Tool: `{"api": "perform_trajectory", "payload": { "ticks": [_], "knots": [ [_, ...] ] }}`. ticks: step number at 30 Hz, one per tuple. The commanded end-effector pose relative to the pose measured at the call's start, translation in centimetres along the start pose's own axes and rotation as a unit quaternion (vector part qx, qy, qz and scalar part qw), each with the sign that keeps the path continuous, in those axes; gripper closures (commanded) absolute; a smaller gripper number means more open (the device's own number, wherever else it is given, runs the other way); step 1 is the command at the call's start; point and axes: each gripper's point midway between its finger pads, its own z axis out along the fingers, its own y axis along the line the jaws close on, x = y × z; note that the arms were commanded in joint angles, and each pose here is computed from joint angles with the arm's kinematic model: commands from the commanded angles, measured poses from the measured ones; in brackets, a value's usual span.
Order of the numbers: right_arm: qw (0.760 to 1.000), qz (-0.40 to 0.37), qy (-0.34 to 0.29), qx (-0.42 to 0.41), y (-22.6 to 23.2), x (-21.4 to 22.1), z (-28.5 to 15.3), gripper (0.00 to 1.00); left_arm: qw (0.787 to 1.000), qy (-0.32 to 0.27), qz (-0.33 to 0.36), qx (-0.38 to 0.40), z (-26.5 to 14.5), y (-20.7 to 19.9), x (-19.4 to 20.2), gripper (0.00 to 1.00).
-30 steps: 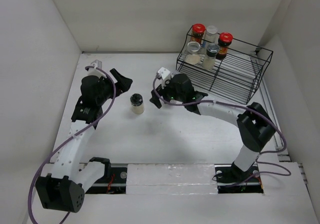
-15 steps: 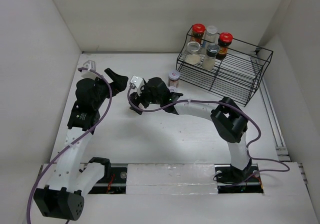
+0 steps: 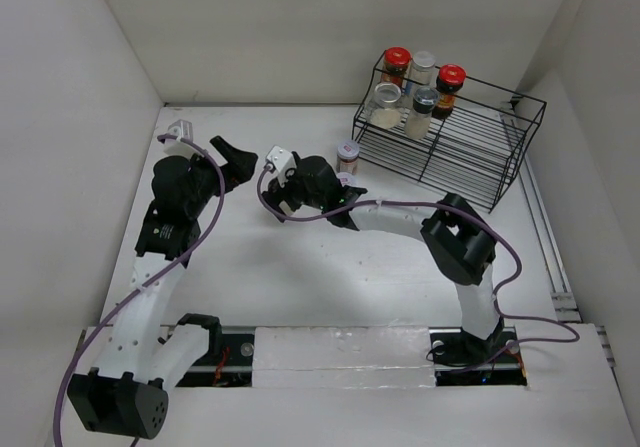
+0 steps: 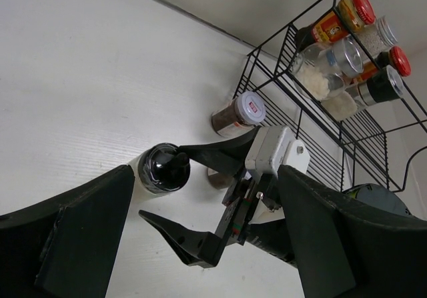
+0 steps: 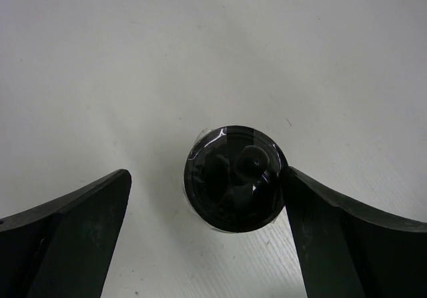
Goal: Organize the condiment bottles
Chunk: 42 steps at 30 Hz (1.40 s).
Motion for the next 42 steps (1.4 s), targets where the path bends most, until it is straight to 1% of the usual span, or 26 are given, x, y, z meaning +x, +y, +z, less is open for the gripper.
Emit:
{"api": "perform_trajectory", "payload": {
  "ticks": [1, 9, 10, 12, 13, 16, 20, 22, 23, 26, 28, 29, 31, 34, 36, 37, 39, 40, 41, 42],
  "knots": [
    [0.999, 0.006, -0.034, 0.025, -0.9, -2.5, -0.3, 0.0, 0.999, -0.021, 0.011, 0.028, -0.2, -1.5, -1.6, 0.16],
    [0.998, 0.014, -0.027, 0.063, -2.1, -2.2, -1.0, 0.0, 0.999, -0.02, 0.011, 0.029, -0.2, -1.5, -1.6, 0.16],
    [0.997, 0.013, -0.042, 0.065, -2.2, -3.0, -1.5, 0.0, 0.999, -0.02, 0.011, 0.029, -0.2, -1.5, -1.6, 0.16],
    [0.996, 0.013, -0.051, 0.066, -2.3, -3.7, -1.9, 0.0, 0.999, -0.02, 0.011, 0.029, -0.2, -1.5, -1.6, 0.17],
    [0.997, 0.013, -0.047, 0.065, -2.2, -3.2, -1.9, 0.0, 0.999, -0.02, 0.011, 0.029, -0.2, -1.5, -1.6, 0.17],
    [0.995, 0.014, -0.056, 0.078, -3.1, -4.2, -2.6, 0.0, 0.999, -0.017, 0.01, 0.026, 0.1, -1.3, -1.4, 0.17],
    [0.996, 0.01, -0.051, 0.078, -3.1, -3.7, -2.6, 0.0, 0.999, -0.017, 0.01, 0.026, 0.1, -1.3, -1.4, 0.17],
    [0.996, 0.014, -0.047, 0.071, -2.8, -3.2, -2.0, 0.0, 0.999, -0.017, 0.01, 0.026, 0.1, -1.3, -1.4, 0.17],
    [0.996, 0.015, -0.052, 0.068, -3.1, -3.6, -2.1, 0.0, 0.999, -0.017, 0.01, 0.026, 0.1, -1.3, -1.4, 0.17],
    [0.998, 0.017, -0.034, 0.051, -3.0, -2.5, -0.6, 0.0, 0.999, -0.017, 0.01, 0.026, 0.1, -1.3, -1.4, 0.17],
    [0.998, 0.016, -0.039, 0.047, -3.0, -3.0, 0.0, 0.0, 0.999, -0.017, 0.01, 0.026, 0.1, -1.3, -1.4, 0.17],
    [0.998, 0.017, -0.032, 0.046, -2.9, -2.2, 0.3, 0.0, 0.999, -0.017, 0.01, 0.026, 0.1, -1.3, -1.4, 0.17],
    [0.998, 0.018, -0.04, 0.051, -3.7, -2.9, 0.7, 0.0, 0.999, -0.017, 0.01, 0.026, 0.1, -1.3, -1.4, 0.17],
    [0.998, 0.024, -0.029, 0.054, -4.2, -2.3, 1.2, 0.0, 0.999, -0.017, 0.01, 0.026, 0.1, -1.3, -1.4, 0.17],
    [0.998, 0.03, -0.018, 0.052, -4.0, -1.1, 1.8, 0.0, 0.999, -0.017, 0.01, 0.026, 0.1, -1.3, -1.4, 0.17],
    [0.998, 0.03, -0.018, 0.052, -4.0, -1.1, 1.8, 0.03, 0.999, -0.017, 0.01, 0.026, 0.1, -1.3, -1.4, 0.17],
    [0.998, 0.036, -0.016, 0.052, -3.8, -0.3, 1.8, 0.16, 1.0, -0.019, 0.01, 0.022, 0.1, -1.2, -1.5, 0.17],
    [0.998, 0.041, -0.021, 0.042, -3.4, -0.2, 1.9, 0.23, 1.0, -0.019, 0.01, 0.022, 0.1, -1.2, -1.5, 0.17],
    [0.998, 0.04, -0.029, 0.043, -3.4, -0.8, 1.5, 0.33, 1.0, -0.019, 0.01, 0.022, 0.1, -1.2, -1.5, 0.17],
    [0.998, 0.04, -0.034, 0.043, -3.4, -1.4, 0.9, 0.41, 1.0, -0.016, 0.009, 0.02, 0.1, -1.1, -1.3, 0.17]
  ]
}}
